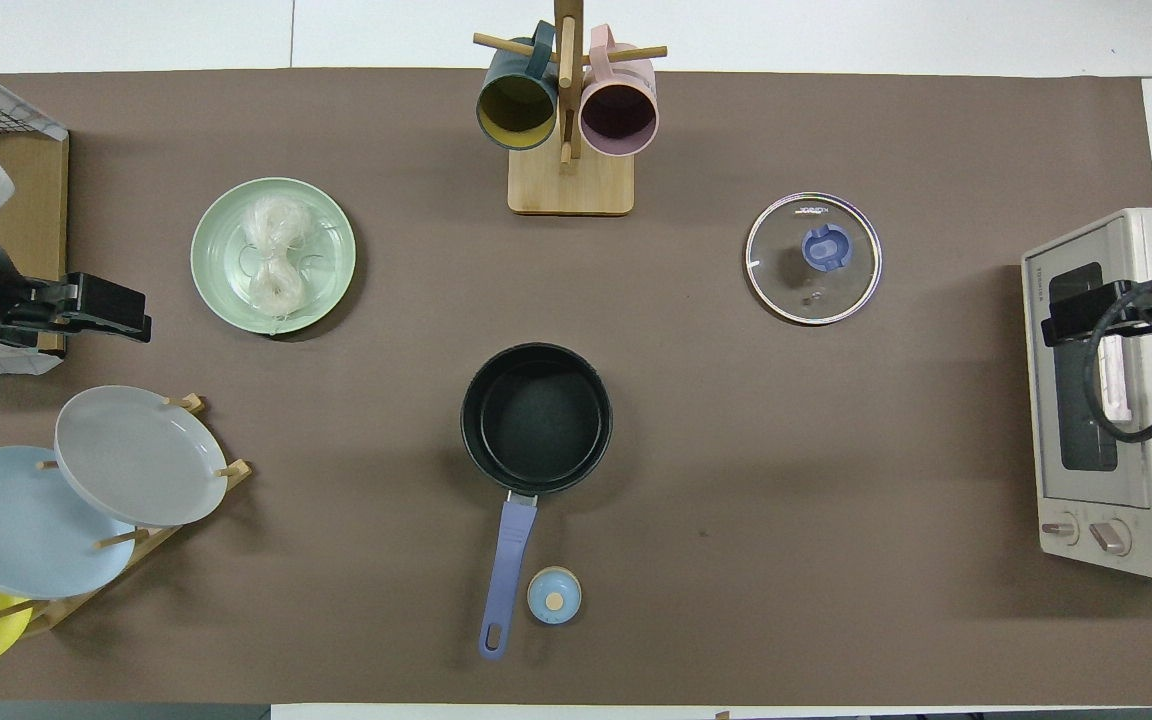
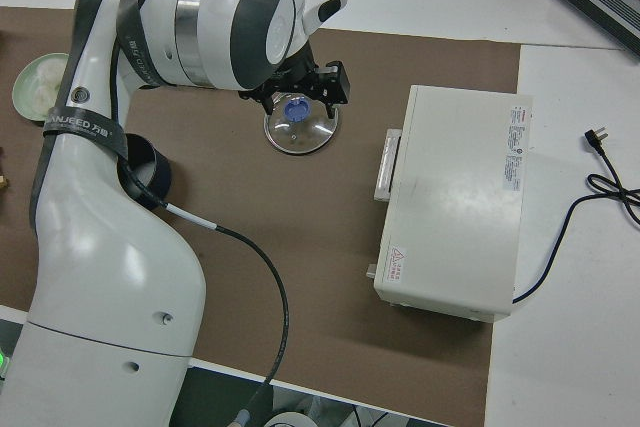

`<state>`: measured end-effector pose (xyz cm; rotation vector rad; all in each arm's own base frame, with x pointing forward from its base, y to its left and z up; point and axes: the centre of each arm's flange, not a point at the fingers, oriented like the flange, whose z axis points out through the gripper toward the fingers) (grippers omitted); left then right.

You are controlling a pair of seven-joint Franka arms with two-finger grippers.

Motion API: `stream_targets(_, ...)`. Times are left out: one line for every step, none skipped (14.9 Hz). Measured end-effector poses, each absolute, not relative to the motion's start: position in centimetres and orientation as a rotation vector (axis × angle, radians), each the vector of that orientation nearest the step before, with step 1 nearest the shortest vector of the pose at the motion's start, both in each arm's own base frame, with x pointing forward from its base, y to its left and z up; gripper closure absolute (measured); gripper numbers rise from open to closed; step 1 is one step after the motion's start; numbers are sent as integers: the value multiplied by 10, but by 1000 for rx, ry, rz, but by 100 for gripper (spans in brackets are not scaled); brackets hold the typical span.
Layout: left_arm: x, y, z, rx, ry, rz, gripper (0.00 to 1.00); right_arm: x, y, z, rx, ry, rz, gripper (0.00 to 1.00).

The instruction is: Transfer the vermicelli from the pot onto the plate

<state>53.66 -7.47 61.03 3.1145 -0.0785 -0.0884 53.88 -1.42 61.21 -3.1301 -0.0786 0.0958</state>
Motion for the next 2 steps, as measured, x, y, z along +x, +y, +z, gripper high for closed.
stream_targets(537,-75,610,3115,-79,-88,0,539,-15,612,-3140,-82,97,0)
stream_targets(537,-75,610,3114,-79,-88,0,539,-15,612,-3149,-86,99,0)
